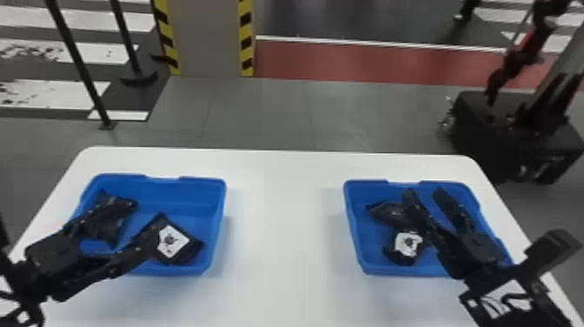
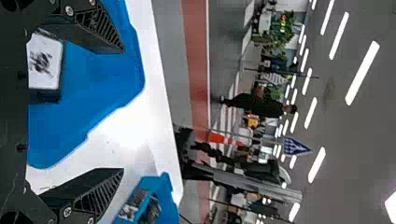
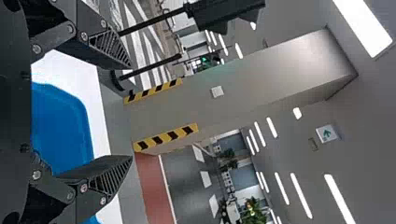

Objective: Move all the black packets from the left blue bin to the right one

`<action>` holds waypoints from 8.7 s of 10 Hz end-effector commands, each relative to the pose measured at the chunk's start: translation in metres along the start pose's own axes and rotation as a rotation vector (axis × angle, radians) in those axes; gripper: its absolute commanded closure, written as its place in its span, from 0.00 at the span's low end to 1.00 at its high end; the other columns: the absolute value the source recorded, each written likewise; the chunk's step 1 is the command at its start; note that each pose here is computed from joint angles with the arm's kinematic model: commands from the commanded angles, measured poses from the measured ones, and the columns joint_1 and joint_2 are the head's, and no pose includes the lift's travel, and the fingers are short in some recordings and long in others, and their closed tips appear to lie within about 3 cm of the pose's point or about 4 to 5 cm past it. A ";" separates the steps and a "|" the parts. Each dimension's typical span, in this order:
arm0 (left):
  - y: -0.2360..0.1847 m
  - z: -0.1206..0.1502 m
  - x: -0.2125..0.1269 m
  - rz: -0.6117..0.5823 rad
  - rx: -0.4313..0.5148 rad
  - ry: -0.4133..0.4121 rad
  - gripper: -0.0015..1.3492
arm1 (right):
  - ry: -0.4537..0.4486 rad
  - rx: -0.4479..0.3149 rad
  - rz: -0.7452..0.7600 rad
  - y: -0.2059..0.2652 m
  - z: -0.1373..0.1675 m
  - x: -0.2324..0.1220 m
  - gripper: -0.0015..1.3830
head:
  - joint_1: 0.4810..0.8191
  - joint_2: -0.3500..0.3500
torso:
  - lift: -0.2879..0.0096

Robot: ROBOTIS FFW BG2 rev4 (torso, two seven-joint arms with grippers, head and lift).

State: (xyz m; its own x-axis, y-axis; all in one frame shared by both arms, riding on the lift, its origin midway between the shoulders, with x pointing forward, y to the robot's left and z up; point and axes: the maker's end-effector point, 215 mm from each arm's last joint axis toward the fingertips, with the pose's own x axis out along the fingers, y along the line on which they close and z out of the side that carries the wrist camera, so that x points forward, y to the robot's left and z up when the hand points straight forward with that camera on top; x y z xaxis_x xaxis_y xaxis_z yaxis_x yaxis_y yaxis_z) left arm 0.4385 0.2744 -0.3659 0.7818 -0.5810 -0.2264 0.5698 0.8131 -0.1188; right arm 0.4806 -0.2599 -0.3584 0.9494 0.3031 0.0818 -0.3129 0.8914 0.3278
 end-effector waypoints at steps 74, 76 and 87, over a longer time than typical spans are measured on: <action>0.149 -0.049 0.013 0.481 -0.022 0.376 0.12 | 0.001 -0.003 0.169 0.095 0.041 -0.004 0.18 | 0.63 0.82 | 0.60; 0.161 -0.046 0.009 0.546 -0.014 0.416 0.13 | 0.006 0.007 0.169 0.095 0.038 -0.005 0.18 | 0.63 0.82 | 0.60; 0.162 -0.096 0.026 0.534 -0.099 0.595 0.35 | 0.026 0.038 0.186 0.096 0.029 -0.002 0.18 | 0.63 0.83 | 0.60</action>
State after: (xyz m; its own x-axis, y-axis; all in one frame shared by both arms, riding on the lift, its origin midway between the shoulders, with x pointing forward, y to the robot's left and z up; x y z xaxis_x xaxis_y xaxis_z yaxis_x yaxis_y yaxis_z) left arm 0.5265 0.3946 -0.4842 0.6595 -0.0197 -0.7514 0.1077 0.9918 0.0686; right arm 0.4496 -0.1854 -0.2985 0.8740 0.4704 0.1222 -0.4821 0.8070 0.3411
